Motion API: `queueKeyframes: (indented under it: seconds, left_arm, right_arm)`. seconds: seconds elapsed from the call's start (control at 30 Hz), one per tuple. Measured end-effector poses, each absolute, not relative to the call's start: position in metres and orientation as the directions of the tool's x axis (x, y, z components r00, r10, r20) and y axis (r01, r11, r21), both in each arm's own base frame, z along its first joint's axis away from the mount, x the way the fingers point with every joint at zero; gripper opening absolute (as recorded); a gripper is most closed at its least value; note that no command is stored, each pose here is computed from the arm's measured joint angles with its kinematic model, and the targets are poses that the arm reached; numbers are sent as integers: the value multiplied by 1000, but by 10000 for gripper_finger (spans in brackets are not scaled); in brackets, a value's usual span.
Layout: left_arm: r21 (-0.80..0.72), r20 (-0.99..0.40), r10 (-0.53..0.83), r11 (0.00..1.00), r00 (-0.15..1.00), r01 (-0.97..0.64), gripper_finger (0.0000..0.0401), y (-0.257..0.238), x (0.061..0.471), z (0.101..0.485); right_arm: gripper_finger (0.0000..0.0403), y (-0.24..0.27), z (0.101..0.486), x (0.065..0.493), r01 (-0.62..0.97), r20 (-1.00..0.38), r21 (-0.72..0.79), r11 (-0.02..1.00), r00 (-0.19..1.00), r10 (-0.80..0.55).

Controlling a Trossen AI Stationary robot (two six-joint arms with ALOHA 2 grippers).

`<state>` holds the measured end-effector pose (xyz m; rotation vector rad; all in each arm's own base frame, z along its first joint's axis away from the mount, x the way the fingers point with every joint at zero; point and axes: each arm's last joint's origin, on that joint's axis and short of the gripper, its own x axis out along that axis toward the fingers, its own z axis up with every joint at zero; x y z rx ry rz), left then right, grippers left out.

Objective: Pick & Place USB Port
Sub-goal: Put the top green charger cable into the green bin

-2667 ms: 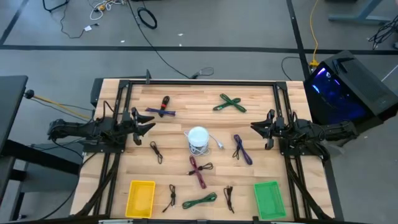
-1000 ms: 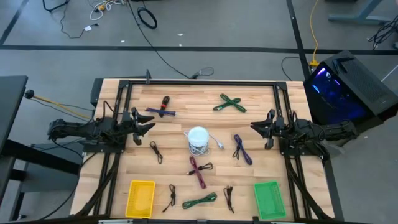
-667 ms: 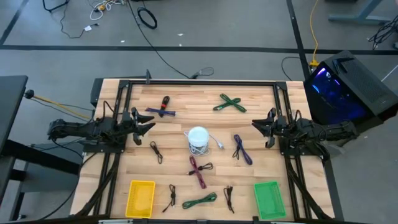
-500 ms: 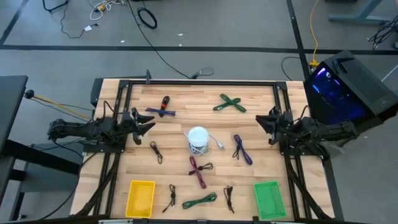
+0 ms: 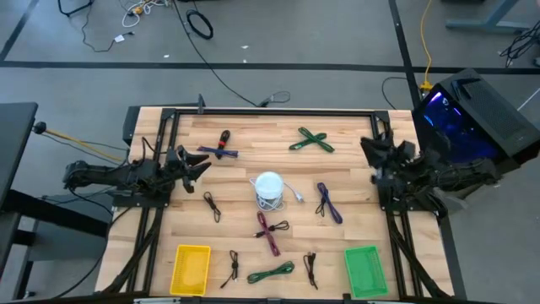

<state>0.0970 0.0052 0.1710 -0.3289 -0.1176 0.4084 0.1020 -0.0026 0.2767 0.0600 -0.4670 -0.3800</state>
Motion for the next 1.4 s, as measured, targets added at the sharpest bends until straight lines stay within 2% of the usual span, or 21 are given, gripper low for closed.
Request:
queueKeyframes:
  seconds: [0.17,0.27,0.37,0.43,0.57,0.77,0.93,1.13,1.2,1.3,1.4]
  left_arm:
    - [-329,7,454,842,891,-427,168,6,100,168]
    - [-364,-13,460,825,888,-433,168,6,102,166]
    - [-379,-39,449,820,892,-429,168,6,105,163]
    - [-367,-49,454,820,890,-439,168,6,105,162]
    - [-319,-47,505,810,862,-492,168,7,105,162]
    - [-346,-49,507,800,860,-491,168,7,105,162]
    - [-369,-64,469,809,881,-458,168,6,105,161]
    - [-371,-74,451,815,889,-444,167,6,106,160]
    - [-369,-74,452,815,889,-446,168,6,106,160]
    - [-369,-74,453,815,888,-447,167,6,106,160]
    - [-370,-73,454,814,888,-447,167,6,106,160]
  right_arm:
    - [66,-9,336,148,399,247,-44,916,893,-377]
    - [66,-24,351,177,542,-5,-161,825,836,-549]
    - [66,-41,339,199,618,-270,-239,749,699,-663]
    - [66,-51,325,208,631,-387,-326,704,591,-708]
    - [60,-60,292,220,589,-484,-520,618,393,-782]
    - [39,-73,243,226,543,-567,-590,597,248,-786]
    - [13,-88,219,224,649,-586,-526,550,192,-787]
    - [6,-106,192,219,696,-686,-374,613,238,-688]
    - [14,-111,184,216,711,-706,-336,618,244,-665]
    - [37,-115,176,216,703,-746,-230,673,317,-586]
    - [72,-115,168,216,694,-750,-218,686,331,-573]
